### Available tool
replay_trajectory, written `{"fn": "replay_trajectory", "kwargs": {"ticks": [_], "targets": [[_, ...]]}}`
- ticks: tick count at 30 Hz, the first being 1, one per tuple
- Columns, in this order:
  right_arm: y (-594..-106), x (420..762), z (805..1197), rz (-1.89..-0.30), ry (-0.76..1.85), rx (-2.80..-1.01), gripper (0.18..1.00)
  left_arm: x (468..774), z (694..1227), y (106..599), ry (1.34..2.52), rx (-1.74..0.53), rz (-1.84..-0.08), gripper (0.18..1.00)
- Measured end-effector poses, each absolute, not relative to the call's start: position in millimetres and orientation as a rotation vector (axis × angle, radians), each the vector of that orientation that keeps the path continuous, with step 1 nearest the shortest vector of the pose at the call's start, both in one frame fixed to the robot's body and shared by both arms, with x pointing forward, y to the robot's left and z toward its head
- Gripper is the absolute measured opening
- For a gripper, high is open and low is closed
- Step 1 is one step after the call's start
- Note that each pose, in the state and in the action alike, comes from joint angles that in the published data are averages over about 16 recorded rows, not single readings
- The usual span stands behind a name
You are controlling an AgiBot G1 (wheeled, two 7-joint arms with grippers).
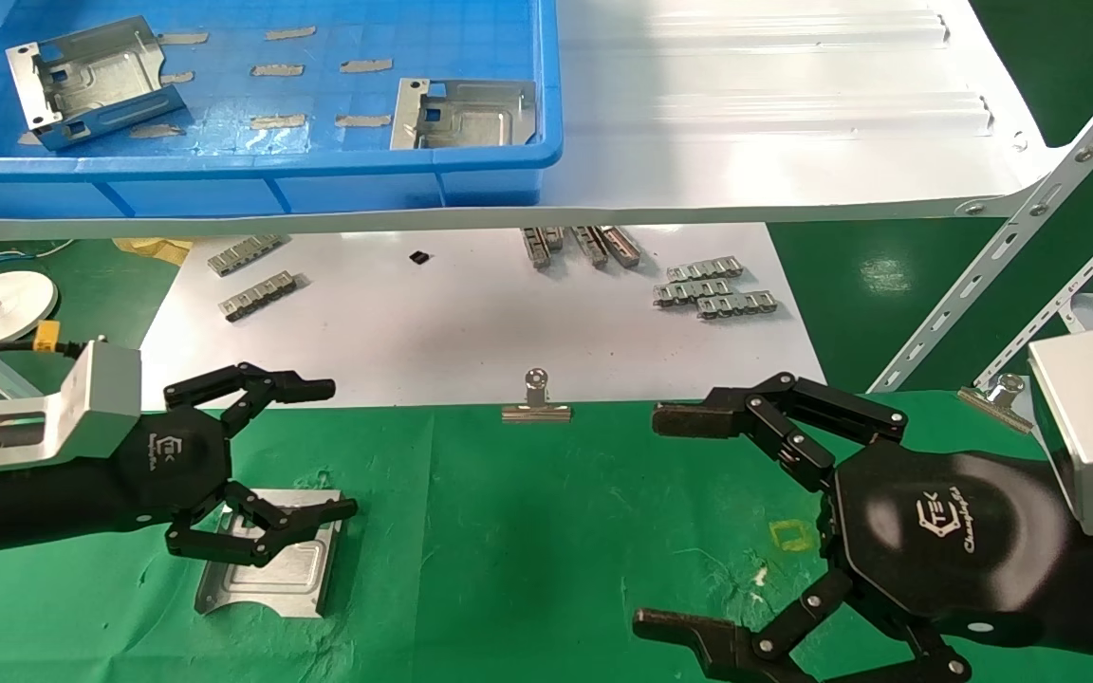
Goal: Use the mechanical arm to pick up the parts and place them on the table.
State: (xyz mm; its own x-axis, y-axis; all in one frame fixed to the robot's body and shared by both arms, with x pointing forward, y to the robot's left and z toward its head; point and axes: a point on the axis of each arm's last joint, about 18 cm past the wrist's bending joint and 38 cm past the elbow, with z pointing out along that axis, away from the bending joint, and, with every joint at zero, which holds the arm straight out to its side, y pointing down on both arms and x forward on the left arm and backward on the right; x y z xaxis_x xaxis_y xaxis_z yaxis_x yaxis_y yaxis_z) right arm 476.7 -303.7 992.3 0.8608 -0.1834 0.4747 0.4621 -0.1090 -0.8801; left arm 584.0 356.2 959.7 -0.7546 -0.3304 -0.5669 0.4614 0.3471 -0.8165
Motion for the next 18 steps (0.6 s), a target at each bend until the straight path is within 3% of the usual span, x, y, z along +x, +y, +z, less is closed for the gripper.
{"fn": "replay_trajectory", "kwargs": {"ticks": [18], "targets": [[-303.7,476.7,992.3,-0.553,-0.224,-1.592,1.0,532.1,981.2,326.4,1.895,0.193,-1.663,1.001]]}}
